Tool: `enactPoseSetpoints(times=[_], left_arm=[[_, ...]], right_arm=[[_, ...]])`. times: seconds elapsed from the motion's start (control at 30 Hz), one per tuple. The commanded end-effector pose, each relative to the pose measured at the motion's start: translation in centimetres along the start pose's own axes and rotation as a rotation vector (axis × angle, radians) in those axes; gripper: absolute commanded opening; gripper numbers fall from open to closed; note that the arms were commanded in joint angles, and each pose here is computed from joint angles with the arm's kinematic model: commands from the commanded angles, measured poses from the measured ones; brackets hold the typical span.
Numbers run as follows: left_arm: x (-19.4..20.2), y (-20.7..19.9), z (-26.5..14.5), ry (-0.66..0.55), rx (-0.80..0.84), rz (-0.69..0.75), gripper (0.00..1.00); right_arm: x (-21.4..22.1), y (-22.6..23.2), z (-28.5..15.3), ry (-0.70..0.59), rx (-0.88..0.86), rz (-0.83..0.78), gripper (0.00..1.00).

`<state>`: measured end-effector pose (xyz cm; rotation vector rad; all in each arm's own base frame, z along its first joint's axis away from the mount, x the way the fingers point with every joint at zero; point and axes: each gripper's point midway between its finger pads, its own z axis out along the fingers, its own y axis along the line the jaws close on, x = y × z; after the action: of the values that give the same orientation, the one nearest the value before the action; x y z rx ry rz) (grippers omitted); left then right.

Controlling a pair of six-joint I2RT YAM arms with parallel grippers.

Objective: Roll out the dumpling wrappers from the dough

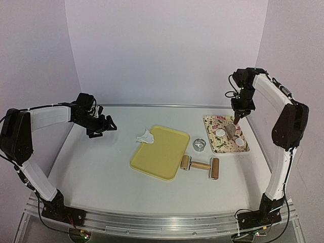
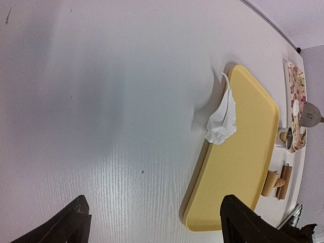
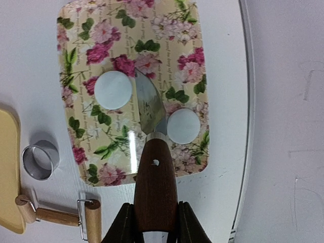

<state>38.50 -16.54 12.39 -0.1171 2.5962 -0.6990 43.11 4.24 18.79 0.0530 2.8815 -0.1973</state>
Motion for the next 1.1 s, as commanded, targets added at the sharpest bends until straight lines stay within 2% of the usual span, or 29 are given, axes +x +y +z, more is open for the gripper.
enactPoseSetpoints(times=[0.0, 0.1, 0.23, 0.33, 0.5, 0.63, 0.7, 0.83, 1.07], left_arm=[[-1.4, -0.2, -2.0, -0.087, -0.022, 0.018, 0.89], [-1.9, 0.1, -2.4, -0.112, -0.043, 0.012, 0.89], [-2.6, 0.3, -3.1, -0.163, -0.061, -0.003, 0.9], [-3.0, 0.2, -3.7, -0.198, -0.058, -0.011, 0.9], [-3.0, 0.2, -4.6, -0.225, -0.064, -0.006, 0.9], [-2.1, 0.6, -4.8, -0.212, -0.07, 0.003, 0.9], [-1.5, 0.7, -4.6, -0.195, -0.067, 0.004, 0.9], [-0.8, 0.9, -4.4, -0.179, -0.062, -0.008, 0.9], [-0.9, 0.8, -4.7, -0.183, -0.063, -0.004, 0.91]], right_arm=[[-0.7, -4.1, -4.8, -0.153, 0.174, 0.077, 0.0], [-0.5, -4.2, -7.9, -0.232, 0.128, 0.067, 0.0], [1.6, -1.2, -10.4, -0.256, -0.098, 0.035, 0.0], [4.0, 1.5, -10.7, -0.228, -0.305, 0.089, 0.0], [7.7, 8.4, -12.0, -0.2, -0.8, 0.121, 0.0], [12.5, 10.6, -11.7, -0.086, -0.989, 0.078, 0.0], [14.9, 11.2, -11.5, -0.027, -1.047, 0.068, 0.0], [19.7, 12.1, -8.7, 0.122, -1.027, 0.038, 0.0], [23.3, 13.1, -4.9, 0.257, -0.959, -0.003, 0.0]])
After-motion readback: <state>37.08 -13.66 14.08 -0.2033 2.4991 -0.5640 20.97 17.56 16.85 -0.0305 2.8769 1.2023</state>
